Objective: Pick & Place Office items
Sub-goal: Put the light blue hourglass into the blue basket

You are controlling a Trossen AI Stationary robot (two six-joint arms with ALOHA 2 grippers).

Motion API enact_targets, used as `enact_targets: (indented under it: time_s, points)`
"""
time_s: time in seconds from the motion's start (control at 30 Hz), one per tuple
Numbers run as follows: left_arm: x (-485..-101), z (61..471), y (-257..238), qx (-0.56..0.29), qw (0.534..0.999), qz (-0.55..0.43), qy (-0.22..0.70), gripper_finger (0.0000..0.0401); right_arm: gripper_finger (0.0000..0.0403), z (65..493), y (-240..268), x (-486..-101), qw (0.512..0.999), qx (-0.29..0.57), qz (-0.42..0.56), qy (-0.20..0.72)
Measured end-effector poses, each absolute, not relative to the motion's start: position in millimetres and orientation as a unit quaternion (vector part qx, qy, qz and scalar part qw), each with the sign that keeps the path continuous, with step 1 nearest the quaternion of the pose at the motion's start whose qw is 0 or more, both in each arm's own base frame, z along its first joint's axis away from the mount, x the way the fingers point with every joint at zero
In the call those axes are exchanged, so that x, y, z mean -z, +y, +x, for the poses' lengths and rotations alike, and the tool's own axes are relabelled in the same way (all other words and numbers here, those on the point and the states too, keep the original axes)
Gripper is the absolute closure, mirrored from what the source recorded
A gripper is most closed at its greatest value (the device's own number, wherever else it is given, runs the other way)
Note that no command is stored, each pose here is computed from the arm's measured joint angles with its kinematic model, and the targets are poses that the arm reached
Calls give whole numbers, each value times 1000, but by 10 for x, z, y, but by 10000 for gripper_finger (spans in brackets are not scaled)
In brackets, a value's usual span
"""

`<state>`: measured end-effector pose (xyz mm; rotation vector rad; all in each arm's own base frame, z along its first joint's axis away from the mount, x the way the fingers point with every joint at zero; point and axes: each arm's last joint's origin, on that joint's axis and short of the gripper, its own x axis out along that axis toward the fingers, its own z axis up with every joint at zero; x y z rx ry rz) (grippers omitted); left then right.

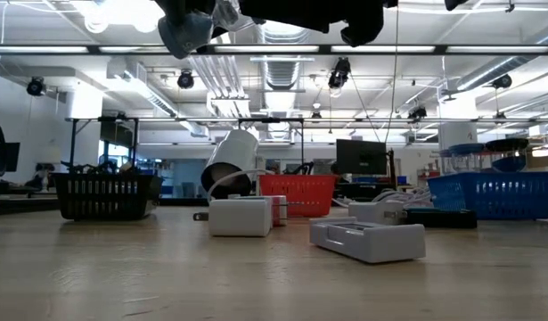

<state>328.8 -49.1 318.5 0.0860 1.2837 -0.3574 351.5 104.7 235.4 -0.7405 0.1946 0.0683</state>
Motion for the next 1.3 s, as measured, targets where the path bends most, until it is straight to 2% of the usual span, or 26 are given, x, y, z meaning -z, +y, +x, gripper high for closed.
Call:
enact_targets:
  time_s: [0.23, 0.47, 0.6, 0.93, 1.17, 1.3]
  points:
    - [-3185, 3292, -491, 166, 786, 40, 594, 257, 206, 3517, 1040, -2354, 929, -32, -356, 95]
    - [-3189, 3314, -474, 141, 795, 64, 587, 164, 207, 3519, 1032, -2352, 931, -30, -351, 96]
    - [-3192, 3310, -472, 134, 795, 64, 588, 139, 207, 3518, 1035, -2353, 932, -29, -349, 96]
    - [-3349, 3160, -453, 123, 803, 46, 582, 138, 207, 3514, 1037, -2339, 933, -31, -343, 103]
    - [-3802, 2707, -424, 119, 851, 28, 510, 138, 207, 3458, 1021, -2386, 937, -30, -333, 101]
    - [-3936, 2351, -420, 113, 896, 31, 428, 138, 207, 3328, 1002, -2460, 944, -32, -316, 93]
